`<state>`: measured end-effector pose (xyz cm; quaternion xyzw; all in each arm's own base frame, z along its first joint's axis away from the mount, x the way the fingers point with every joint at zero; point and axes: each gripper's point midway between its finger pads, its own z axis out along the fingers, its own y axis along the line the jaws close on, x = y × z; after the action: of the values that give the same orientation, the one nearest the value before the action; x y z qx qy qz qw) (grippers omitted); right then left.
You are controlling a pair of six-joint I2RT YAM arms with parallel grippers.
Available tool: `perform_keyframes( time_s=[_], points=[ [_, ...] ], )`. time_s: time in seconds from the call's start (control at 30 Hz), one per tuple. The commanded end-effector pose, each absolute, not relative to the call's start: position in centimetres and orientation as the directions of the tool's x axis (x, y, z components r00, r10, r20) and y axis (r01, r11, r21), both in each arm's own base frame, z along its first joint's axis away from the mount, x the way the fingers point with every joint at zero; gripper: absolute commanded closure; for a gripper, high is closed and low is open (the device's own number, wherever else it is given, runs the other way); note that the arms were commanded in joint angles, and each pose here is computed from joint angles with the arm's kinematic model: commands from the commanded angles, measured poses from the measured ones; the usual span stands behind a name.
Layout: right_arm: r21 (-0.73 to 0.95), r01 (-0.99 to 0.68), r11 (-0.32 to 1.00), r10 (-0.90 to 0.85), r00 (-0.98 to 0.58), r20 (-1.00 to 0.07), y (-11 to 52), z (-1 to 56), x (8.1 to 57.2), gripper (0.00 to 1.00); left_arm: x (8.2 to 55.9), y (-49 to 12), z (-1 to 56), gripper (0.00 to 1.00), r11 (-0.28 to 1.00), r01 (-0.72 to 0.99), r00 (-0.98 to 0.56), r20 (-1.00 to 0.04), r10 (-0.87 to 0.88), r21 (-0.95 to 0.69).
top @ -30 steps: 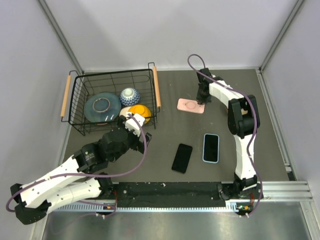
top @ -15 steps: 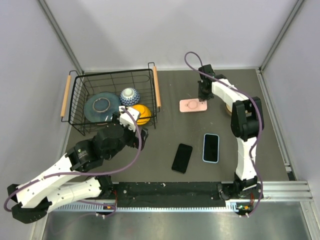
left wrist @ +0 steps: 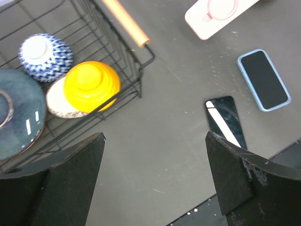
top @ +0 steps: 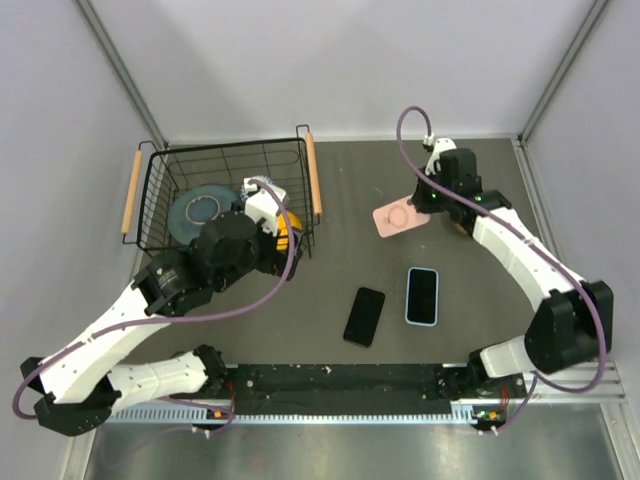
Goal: Put the phone into the phone case
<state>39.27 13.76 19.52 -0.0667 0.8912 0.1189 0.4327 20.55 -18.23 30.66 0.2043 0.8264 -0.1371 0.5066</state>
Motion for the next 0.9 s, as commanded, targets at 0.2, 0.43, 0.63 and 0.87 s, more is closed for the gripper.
perform_keyframes(
  time_s=[0.2, 0.43, 0.63, 0.87],
  points=[
    [0.172, -0.707, 0.686, -0.138, -0.359, -0.923, 20.4, 24.8, 26.9, 1.0, 20.2, -24.7, 32.8, 0.06, 0.617, 0.777, -0.351, -0.899, 0.26, -0.125],
    [0.204, -0.652, 0.73, -0.028, -0.326, -0.945, 19.5, 26.9, 24.9, 0.94, 20.0, -27.7, 31.9, 0.09, 0.5, 0.849, -0.347, -0.893, 0.286, -0.169],
    [0.18, -0.17, 0.969, 0.077, -0.487, -0.87, 12.5, 21.5, 28.2, 0.69, 21.0, -26.5, 30.8, 0.08, 0.587, 0.794, -0.36, -0.901, 0.242, -0.16],
    [0.082, -0.216, 0.973, -0.071, -0.617, -0.784, 12.9, 16.2, 28.2, 0.41, 20.5, -24.6, 29.5, 0.08, 0.622, 0.773, -0.344, -0.905, 0.249, -0.123]
  ],
)
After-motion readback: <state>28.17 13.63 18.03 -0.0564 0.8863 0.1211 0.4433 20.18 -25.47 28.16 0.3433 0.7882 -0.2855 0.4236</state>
